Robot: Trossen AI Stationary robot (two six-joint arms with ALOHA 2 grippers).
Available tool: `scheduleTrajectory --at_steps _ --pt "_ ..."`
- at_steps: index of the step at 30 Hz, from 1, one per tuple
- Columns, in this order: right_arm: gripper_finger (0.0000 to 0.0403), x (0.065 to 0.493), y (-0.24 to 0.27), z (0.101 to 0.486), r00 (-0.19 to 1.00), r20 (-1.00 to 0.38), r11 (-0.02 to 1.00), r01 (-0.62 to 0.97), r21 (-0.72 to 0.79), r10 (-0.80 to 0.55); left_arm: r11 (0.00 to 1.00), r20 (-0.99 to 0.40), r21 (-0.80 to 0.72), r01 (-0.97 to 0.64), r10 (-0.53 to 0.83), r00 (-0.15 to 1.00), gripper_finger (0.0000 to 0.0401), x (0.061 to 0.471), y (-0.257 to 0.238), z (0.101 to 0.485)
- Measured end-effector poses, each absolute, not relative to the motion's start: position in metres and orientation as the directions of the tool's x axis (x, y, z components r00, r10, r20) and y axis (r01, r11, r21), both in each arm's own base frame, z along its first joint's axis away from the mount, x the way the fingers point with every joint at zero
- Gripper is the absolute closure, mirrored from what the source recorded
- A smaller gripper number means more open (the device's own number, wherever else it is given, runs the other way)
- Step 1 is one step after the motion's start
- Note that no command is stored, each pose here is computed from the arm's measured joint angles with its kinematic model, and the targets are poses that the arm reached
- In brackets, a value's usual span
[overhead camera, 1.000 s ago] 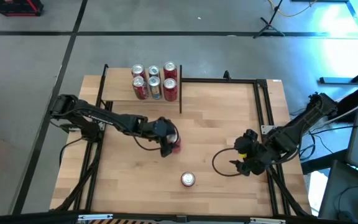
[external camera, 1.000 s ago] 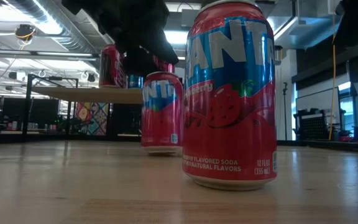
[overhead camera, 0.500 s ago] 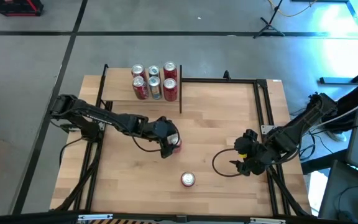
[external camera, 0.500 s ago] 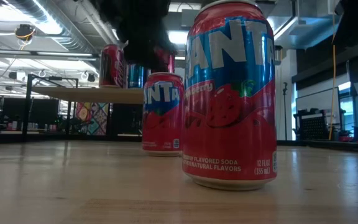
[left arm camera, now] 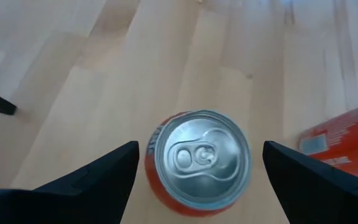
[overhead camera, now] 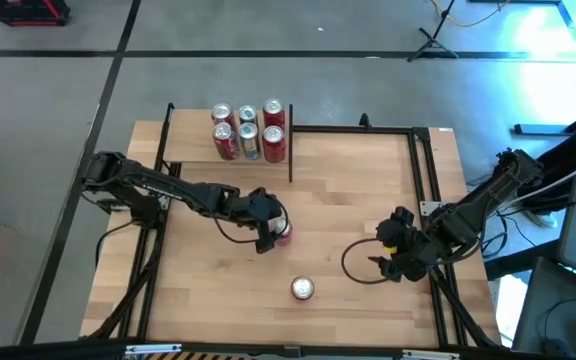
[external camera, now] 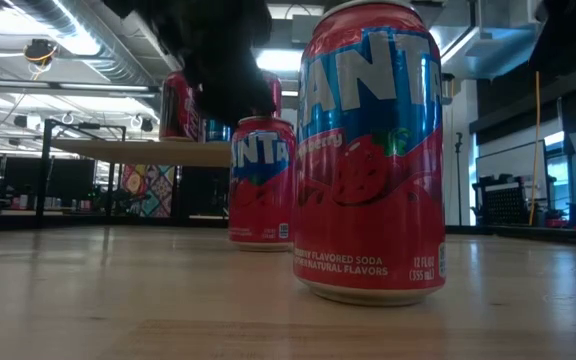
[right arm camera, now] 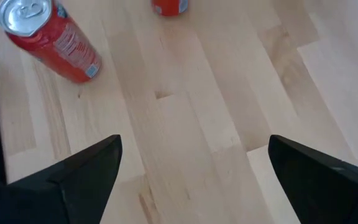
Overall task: Place canned beverage on shelf
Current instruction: Put the top orange soda can on the shelf
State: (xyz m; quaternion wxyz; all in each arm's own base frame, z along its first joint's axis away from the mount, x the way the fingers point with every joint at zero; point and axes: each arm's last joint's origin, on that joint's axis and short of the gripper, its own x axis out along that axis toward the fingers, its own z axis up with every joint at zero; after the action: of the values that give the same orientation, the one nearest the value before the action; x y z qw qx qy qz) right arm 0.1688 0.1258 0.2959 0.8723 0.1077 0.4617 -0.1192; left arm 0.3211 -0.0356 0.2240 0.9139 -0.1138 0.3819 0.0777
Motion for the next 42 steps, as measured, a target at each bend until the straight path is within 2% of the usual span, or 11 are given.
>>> scheduleTrajectory --at_steps 7,11,17,23,33,42 --pt "0.001 0.169 0.126 0.296 0.551 -0.826 0.946 0.314 0.074 -0.118 0.963 -0.766 -0.136 -0.233 0.047 0.641 0.0068 0.331 -0.036 0.199" --pt "0.001 0.169 0.126 0.296 0.551 -0.826 0.943 0.324 0.082 -0.118 0.956 -0.74 -0.167 -0.241 0.039 0.671 0.0079 0.338 -0.038 0.195" --pt "0.0011 0.169 0.126 0.296 0.551 -0.826 0.943 0.322 0.079 -0.12 0.933 -0.729 -0.231 -0.274 0.021 0.684 0.0135 0.34 -0.034 0.196" --pt "0.0011 0.169 0.125 0.296 0.546 -0.829 0.949 0.308 0.064 -0.122 0.912 -0.712 -0.291 -0.289 -0.005 0.702 0.0137 0.33 -0.032 0.214" --pt "0.0011 0.169 0.125 0.296 0.55 -0.826 0.95 0.306 0.057 -0.127 0.855 -0.649 -0.398 -0.333 -0.005 0.761 0.0137 0.268 -0.029 0.287" --pt "0.0011 0.169 0.124 0.296 0.574 -0.801 0.946 0.324 0.031 -0.17 0.794 -0.648 -0.399 -0.46 0.111 0.753 0.0137 0.191 -0.019 0.326"
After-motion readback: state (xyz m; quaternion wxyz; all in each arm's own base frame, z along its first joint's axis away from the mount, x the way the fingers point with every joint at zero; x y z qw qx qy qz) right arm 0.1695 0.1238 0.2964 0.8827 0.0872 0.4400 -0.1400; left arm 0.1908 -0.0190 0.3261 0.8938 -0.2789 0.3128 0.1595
